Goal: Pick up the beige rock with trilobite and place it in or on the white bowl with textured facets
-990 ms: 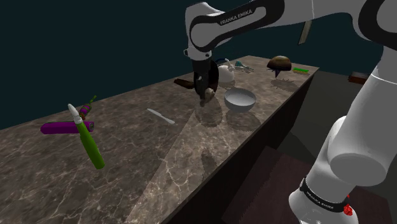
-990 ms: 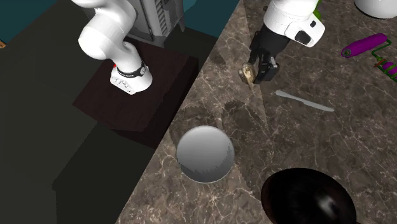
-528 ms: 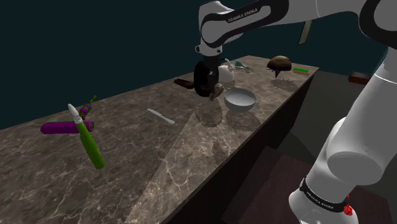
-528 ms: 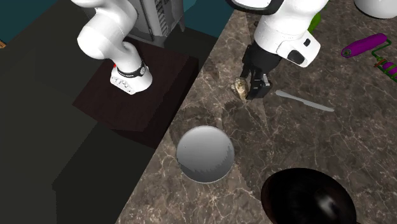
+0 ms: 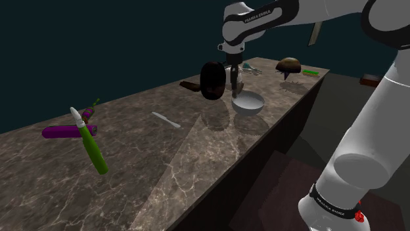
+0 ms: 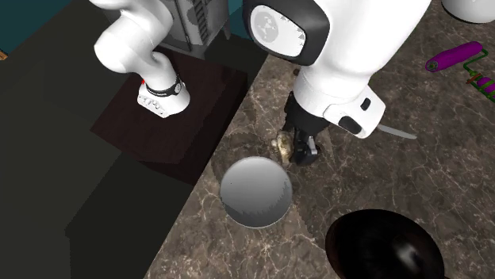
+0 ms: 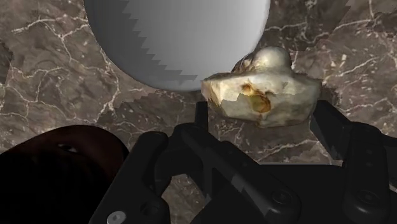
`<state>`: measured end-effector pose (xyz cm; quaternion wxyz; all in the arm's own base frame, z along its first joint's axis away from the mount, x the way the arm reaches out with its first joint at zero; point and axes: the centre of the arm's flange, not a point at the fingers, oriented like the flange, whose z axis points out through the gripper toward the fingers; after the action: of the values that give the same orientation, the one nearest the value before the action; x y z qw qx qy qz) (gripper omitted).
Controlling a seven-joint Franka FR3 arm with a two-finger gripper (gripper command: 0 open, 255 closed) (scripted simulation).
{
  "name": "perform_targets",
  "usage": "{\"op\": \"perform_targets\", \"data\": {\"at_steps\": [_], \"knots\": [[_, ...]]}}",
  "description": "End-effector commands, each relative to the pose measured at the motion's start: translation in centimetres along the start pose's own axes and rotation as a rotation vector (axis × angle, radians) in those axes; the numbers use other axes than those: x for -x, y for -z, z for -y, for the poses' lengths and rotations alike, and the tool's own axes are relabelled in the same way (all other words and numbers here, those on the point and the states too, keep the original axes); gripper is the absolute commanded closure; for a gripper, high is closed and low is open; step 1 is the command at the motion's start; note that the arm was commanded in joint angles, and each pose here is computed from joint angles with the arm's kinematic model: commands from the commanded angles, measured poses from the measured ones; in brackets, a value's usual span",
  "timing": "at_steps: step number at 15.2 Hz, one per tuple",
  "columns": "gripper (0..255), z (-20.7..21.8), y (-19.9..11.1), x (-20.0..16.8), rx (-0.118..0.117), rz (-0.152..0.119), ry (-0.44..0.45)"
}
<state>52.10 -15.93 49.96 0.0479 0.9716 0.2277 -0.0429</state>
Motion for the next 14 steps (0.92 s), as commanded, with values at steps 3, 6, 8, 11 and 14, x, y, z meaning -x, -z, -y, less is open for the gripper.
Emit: {"op": "perform_targets", "data": {"at_steps": [3,6,8,11,14], "knots": [[255,-4.3,-0.5,2.8,0.000,0.000,0.002],[255,-8.0,-1.0,5.3,0.000,0.000,0.002],[255,-7.9,-2.1,5.2,0.000,0.000,0.002],[255,-7.8,-3.6,5.0,0.000,0.000,0.002],[255,-7.7,-5.2,4.8,0.000,0.000,0.002]]}}
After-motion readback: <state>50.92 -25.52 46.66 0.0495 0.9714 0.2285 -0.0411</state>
